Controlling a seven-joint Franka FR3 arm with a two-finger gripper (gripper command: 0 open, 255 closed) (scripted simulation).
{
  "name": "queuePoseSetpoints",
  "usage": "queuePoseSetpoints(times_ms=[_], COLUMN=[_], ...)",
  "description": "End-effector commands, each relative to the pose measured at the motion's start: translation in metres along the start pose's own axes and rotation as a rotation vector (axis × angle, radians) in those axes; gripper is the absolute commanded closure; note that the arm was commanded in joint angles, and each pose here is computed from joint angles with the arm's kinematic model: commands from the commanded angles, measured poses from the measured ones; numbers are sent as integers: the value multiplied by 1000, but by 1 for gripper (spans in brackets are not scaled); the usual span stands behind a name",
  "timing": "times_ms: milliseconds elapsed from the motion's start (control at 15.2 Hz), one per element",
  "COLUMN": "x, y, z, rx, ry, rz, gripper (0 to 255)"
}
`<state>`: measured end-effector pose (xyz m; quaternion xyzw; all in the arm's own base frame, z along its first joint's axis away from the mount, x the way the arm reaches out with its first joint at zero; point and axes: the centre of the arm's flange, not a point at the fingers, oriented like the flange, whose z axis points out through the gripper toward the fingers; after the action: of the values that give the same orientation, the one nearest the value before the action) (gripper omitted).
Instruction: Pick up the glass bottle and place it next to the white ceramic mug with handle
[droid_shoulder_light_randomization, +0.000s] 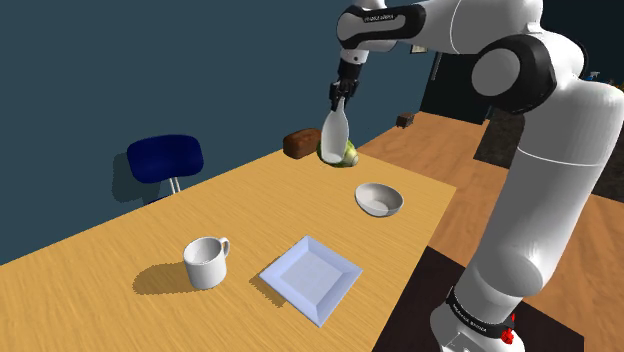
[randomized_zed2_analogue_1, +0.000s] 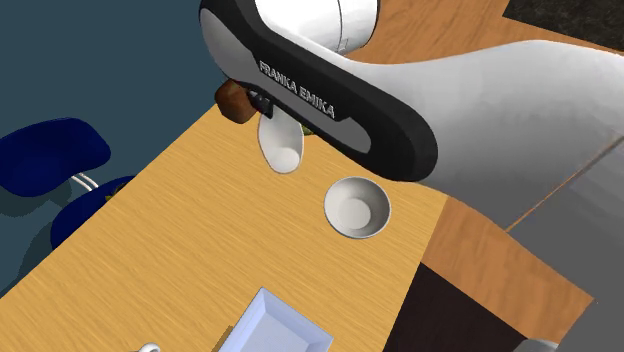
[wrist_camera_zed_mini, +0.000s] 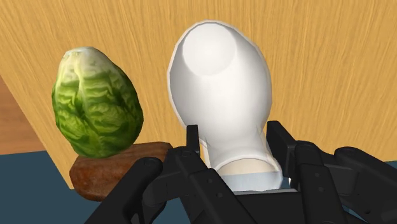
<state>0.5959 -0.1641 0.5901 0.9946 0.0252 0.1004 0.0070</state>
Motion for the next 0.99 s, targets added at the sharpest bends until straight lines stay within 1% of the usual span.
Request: queuePoseSetpoints(times_ms=[0, 924], x=[-8, -60], y=[-24, -201], z=[-3, -17], rx=[0, 0], ry=[1, 1], rz=[1, 1], gripper=[255, 255])
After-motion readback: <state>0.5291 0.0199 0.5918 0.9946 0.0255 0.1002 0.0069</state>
